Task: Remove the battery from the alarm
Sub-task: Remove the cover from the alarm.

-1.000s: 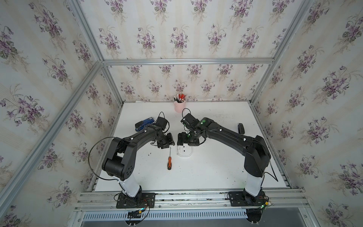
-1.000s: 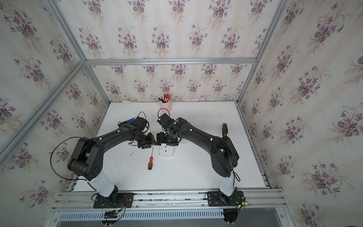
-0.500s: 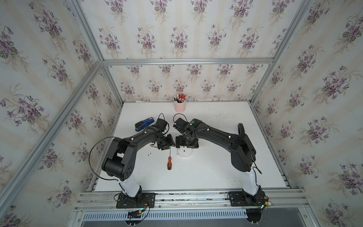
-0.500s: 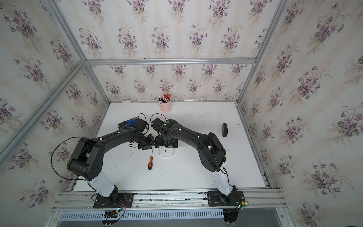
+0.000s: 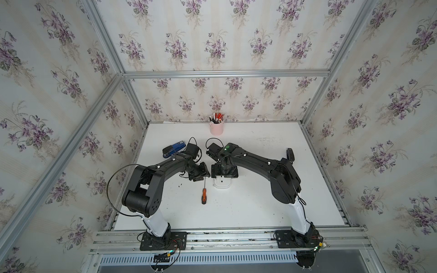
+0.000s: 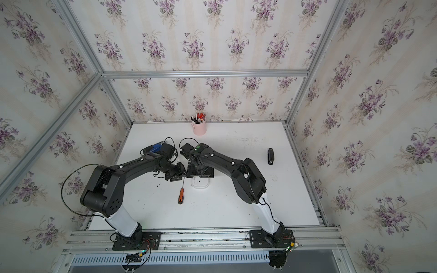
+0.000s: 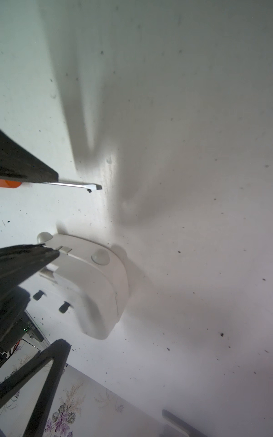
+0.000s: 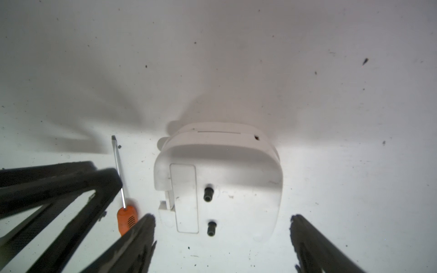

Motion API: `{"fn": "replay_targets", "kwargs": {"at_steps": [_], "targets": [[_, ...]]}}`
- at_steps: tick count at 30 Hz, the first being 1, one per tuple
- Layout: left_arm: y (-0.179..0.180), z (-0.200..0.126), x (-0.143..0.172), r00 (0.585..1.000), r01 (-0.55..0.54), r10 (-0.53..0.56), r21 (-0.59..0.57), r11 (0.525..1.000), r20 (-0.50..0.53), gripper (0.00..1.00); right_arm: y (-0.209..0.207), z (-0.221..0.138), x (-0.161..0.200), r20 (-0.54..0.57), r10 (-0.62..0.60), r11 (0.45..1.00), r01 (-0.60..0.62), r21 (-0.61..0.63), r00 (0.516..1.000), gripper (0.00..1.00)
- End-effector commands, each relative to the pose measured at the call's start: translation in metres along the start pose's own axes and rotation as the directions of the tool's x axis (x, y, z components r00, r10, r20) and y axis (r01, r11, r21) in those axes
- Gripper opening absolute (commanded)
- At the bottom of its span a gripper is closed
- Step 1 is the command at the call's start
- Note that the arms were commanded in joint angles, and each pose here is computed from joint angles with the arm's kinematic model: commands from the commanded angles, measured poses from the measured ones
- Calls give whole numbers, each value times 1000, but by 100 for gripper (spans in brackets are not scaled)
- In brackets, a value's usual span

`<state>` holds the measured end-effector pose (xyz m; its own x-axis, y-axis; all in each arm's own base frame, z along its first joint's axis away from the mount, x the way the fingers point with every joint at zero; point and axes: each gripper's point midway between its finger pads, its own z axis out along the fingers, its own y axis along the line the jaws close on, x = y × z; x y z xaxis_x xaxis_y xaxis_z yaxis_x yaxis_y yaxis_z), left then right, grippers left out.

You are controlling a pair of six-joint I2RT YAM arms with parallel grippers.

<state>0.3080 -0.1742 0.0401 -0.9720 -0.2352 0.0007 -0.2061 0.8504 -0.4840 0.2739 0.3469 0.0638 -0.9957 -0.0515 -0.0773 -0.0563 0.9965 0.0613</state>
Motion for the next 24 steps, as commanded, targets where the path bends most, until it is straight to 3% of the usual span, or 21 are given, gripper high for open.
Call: {"fn": "replay_targets", "kwargs": {"at_steps": [1, 24], "targets": [[-1, 0, -1, 1000, -20, 20, 16, 1000, 1, 48, -3, 3, 0, 0, 15, 1000, -15, 25, 1000, 92], [9, 4, -2, 1000, -15, 15, 28, 999, -12, 48, -4, 18, -4, 5, 37, 998, -37, 51, 999, 90]]}}
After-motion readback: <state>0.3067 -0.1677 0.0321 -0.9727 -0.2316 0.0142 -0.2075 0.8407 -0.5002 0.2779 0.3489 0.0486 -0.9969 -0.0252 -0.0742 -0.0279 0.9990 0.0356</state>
